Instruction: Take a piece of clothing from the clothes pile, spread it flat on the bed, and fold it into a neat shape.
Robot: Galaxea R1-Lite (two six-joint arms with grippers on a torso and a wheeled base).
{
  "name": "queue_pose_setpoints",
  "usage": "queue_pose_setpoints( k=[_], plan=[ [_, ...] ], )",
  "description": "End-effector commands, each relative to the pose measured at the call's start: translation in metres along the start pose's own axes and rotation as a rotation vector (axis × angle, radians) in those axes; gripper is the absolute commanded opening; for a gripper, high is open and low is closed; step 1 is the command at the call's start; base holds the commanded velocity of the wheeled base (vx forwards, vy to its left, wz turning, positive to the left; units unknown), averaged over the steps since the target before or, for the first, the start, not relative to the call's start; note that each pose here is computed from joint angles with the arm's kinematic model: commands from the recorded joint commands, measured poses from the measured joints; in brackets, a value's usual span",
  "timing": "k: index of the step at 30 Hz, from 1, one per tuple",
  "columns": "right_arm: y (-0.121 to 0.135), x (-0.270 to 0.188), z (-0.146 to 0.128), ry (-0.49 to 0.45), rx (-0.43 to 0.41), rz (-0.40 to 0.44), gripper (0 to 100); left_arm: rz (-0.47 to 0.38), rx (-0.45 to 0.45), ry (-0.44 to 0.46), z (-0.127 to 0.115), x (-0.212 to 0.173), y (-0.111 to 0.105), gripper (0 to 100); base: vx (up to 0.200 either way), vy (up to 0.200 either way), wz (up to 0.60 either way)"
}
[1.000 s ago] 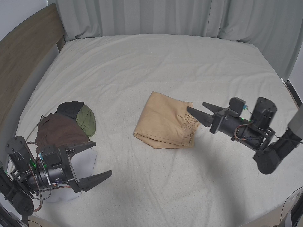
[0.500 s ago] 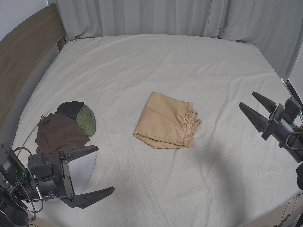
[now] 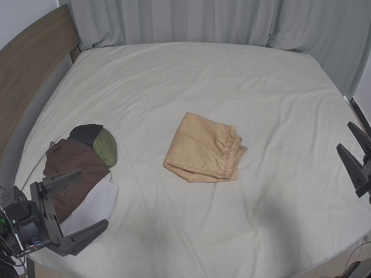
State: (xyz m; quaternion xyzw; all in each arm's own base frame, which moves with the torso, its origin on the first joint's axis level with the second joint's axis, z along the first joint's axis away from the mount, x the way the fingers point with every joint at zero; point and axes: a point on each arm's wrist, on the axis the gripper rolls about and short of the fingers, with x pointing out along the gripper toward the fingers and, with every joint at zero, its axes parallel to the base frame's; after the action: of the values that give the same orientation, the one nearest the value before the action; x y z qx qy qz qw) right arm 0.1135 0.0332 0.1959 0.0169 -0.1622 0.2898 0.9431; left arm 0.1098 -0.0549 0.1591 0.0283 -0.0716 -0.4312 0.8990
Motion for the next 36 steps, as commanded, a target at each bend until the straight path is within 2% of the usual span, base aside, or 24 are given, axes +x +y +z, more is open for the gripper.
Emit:
queue_pose_setpoints(
  k=[1,6,10,13,17,20,21,24,26,27,29,31,32,33,35,36],
  plan=[
    [0.024,-0.065,0.012,-0.089,-0.090,-0.026,100,0.201,0.058,-0.074,0.013,-0.052,-0.022,100,0.000,0.000,0.00],
    [0.045,-0.112,0.017,-0.124,-0.119,-0.055,100,0.327,0.067,-0.066,0.006,-0.085,-0.040,100,0.000,0.000,0.00],
    [0.061,-0.149,0.007,-0.118,-0.116,-0.059,100,0.362,0.062,-0.045,-0.005,-0.104,-0.056,100,0.000,0.000,0.00],
    [0.060,-0.147,0.008,-0.138,-0.125,-0.079,100,0.379,0.058,-0.031,-0.012,-0.112,-0.064,100,0.000,0.000,0.00],
    [0.058,-0.146,0.002,-0.129,-0.133,-0.177,100,0.422,0.053,-0.004,-0.031,-0.120,-0.073,100,0.000,0.000,0.00],
    [0.059,-0.145,-0.018,-0.059,-0.151,-0.279,100,0.442,0.038,0.019,-0.038,-0.123,-0.076,100,0.000,0.000,0.00],
    [0.059,-0.145,-0.019,-0.057,-0.152,-0.283,100,0.442,0.036,0.020,-0.038,-0.123,-0.076,100,0.000,0.000,0.00],
    [0.059,-0.153,-0.045,0.110,-0.098,-0.359,100,0.527,0.015,0.083,-0.047,-0.124,-0.077,100,0.000,0.000,0.00],
    [0.057,-0.159,-0.064,0.276,-0.020,-0.472,100,0.568,-0.010,0.101,-0.056,-0.128,-0.082,100,0.000,0.000,0.00],
    [0.057,-0.160,-0.066,0.299,0.003,-0.502,100,0.575,-0.020,0.118,-0.057,-0.128,-0.083,100,0.000,0.000,0.00],
    [0.056,-0.159,-0.063,0.253,0.031,-0.536,100,0.627,-0.001,0.093,-0.054,-0.129,-0.081,100,0.000,0.000,0.00],
    [0.055,-0.159,-0.064,0.261,0.036,-0.559,100,0.725,-0.001,0.083,-0.054,-0.130,-0.079,100,0.000,0.000,0.00],
    [0.055,-0.159,-0.064,0.260,0.037,-0.562,100,0.731,-0.002,0.085,-0.054,-0.130,-0.079,100,0.000,0.000,0.00],
    [0.054,-0.160,-0.064,0.260,0.034,-0.606,100,0.796,-0.005,0.086,-0.054,-0.131,-0.078,100,0.000,0.000,0.00],
    [0.054,-0.160,-0.064,0.259,0.030,-0.647,100,0.824,-0.008,0.085,-0.054,-0.131,-0.078,100,0.000,0.000,0.00],
    [0.054,-0.161,-0.064,0.262,0.021,-0.657,100,0.840,0.000,0.122,-0.057,-0.132,-0.078,100,0.000,0.000,0.00]
  ],
)
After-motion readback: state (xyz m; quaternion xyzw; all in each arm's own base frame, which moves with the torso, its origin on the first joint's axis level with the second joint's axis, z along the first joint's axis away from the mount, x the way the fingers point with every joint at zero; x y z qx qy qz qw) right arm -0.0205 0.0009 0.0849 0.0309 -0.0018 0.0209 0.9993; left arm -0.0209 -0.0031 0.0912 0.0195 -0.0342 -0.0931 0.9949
